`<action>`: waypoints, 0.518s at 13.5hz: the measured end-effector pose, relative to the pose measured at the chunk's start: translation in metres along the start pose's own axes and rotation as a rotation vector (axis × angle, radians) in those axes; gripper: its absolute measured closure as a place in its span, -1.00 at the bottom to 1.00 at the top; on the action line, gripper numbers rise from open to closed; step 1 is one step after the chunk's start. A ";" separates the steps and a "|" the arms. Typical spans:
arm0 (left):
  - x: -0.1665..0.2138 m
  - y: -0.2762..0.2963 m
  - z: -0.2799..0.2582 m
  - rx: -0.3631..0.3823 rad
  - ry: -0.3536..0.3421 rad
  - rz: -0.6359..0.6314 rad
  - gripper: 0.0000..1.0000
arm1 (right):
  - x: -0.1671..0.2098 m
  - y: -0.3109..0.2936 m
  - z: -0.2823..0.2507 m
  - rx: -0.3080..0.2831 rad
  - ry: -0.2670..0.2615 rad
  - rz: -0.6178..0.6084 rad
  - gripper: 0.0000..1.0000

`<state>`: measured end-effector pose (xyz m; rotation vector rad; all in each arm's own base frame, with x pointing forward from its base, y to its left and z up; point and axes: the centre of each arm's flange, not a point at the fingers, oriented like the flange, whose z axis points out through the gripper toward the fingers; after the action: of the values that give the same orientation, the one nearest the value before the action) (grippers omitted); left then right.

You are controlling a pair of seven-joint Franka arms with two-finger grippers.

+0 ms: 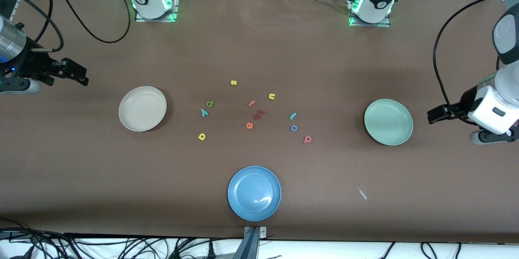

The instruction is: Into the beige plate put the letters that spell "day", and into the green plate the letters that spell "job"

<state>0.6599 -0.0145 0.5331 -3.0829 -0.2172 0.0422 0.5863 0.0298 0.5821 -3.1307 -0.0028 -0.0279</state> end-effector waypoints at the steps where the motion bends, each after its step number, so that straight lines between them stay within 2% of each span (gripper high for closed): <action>1: 0.000 0.000 0.000 0.000 -0.001 -0.001 -1.00 | 0.000 0.000 0.000 0.000 0.000 0.000 -1.00; 7: -0.003 0.012 0.000 0.001 -0.009 0.014 -1.00 | 0.000 0.000 0.000 0.000 0.001 0.000 -1.00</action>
<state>0.6584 -0.0267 0.5324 -3.0840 -0.1959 0.0570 0.5865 0.0298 0.5822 -3.1306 -0.0028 -0.0295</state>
